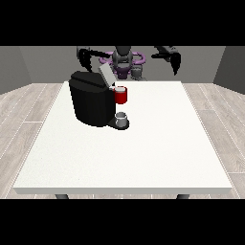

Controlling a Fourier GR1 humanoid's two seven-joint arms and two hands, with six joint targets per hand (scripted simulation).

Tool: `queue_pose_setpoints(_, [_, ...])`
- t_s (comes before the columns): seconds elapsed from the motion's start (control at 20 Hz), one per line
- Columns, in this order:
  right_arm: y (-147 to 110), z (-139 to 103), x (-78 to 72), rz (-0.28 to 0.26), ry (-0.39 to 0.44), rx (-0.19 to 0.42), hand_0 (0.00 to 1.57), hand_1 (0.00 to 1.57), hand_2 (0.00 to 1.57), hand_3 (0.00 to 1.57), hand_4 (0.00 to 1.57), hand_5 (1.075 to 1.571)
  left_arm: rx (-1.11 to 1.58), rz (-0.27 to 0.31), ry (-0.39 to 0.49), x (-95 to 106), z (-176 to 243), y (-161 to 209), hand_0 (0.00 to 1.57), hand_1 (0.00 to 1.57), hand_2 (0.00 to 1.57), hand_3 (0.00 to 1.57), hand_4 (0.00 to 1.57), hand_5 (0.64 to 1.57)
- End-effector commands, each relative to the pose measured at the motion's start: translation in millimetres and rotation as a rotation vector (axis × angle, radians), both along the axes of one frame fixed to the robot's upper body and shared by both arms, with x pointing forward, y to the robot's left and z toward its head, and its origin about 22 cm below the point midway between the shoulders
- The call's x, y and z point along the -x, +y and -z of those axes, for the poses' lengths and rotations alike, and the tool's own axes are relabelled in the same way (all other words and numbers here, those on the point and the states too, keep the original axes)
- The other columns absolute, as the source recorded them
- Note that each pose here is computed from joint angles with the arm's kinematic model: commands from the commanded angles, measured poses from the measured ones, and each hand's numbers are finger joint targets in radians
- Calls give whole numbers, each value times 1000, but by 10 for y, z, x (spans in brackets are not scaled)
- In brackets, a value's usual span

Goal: Insert the coffee pod into the coffee machine and close the lid

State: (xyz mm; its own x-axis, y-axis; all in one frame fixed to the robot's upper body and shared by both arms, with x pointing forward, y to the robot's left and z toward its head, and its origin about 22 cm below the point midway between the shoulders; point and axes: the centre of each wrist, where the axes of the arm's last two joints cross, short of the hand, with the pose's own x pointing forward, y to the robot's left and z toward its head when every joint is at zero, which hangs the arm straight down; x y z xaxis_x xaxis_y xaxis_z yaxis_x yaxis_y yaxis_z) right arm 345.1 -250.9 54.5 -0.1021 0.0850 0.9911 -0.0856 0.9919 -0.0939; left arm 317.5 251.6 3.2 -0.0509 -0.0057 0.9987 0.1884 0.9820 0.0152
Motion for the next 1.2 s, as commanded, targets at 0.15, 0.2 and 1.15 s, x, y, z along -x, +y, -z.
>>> queue_pose_setpoints(0.15, [236,101,-90,-55,-5,30,0,0,0,0,0,1571,-9,-45,-37,43,-197,173,0,0,0,0,0,1571])
queue_pose_setpoints(0.2, [17,-44,-194,-32,-8,36,0,0,0,0,0,1571,-18,-47,-61,128,-60,10,0,0,0,0,0,1571])
queue_pose_setpoints(1.15, [458,-110,-436,-77,-36,84,0,0,0,0,0,1571,-9,-39,-45,176,-231,19,0,0,0,0,0,1571])
